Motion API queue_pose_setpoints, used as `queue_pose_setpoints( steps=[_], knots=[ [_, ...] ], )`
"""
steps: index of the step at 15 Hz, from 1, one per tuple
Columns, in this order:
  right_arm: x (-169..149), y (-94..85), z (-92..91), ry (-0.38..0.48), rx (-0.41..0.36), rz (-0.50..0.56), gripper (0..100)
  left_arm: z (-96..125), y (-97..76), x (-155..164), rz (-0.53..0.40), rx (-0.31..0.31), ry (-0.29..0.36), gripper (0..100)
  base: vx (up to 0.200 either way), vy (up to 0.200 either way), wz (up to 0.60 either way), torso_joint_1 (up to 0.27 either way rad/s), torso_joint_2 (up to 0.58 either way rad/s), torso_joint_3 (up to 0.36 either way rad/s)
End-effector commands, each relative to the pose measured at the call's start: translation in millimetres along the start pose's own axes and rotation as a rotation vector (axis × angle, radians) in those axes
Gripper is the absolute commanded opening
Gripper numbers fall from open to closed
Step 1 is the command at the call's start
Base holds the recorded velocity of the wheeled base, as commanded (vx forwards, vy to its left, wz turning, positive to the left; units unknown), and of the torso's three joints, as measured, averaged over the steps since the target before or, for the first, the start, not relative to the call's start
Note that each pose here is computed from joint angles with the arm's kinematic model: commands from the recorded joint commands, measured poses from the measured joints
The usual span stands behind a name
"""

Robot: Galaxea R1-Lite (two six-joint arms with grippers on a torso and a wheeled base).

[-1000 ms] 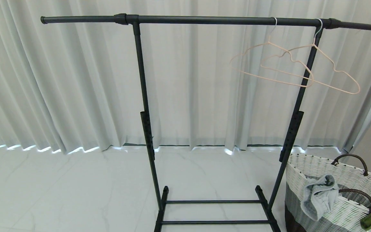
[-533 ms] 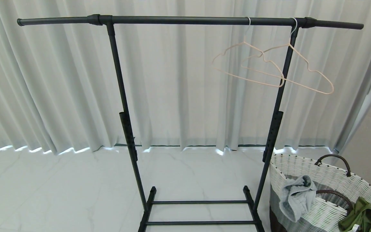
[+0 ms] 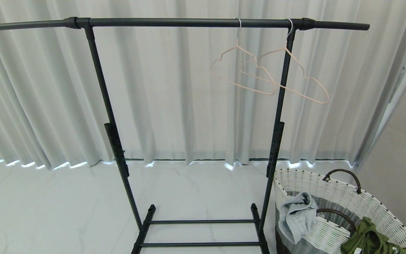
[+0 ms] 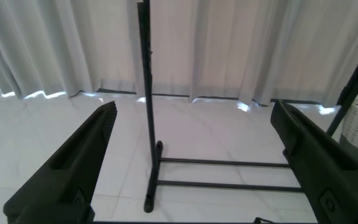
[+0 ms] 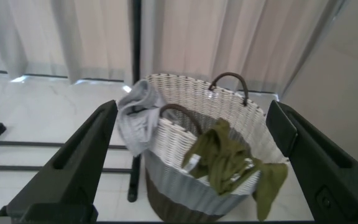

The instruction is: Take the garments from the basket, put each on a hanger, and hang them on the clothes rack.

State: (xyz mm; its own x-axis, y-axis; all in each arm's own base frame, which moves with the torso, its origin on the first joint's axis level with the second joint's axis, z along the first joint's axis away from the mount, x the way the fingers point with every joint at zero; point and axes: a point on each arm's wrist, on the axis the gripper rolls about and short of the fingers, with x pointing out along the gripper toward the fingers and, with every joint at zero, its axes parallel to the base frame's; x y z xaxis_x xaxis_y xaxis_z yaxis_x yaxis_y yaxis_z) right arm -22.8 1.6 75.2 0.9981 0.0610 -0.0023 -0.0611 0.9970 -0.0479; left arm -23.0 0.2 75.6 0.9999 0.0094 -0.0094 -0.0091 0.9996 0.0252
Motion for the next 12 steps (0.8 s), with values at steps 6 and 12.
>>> queue_pose_setpoints(
  steps=[6, 12],
  knots=[
    [0.0, 0.0, 0.1, -0.001, 0.017, -0.001, 100, 0.0, 0.0, 0.0, 0.001, -0.004, 0.000, 100, 0.000, -0.100, 0.00, 0.002, 0.00, -0.001],
    [0.0, -0.1, -0.1, 0.001, 0.031, 0.002, 100, 0.0, 0.0, 0.0, 0.001, -0.002, 0.000, 100, 0.000, 0.000, 0.00, 0.000, 0.00, 0.000]
  ],
)
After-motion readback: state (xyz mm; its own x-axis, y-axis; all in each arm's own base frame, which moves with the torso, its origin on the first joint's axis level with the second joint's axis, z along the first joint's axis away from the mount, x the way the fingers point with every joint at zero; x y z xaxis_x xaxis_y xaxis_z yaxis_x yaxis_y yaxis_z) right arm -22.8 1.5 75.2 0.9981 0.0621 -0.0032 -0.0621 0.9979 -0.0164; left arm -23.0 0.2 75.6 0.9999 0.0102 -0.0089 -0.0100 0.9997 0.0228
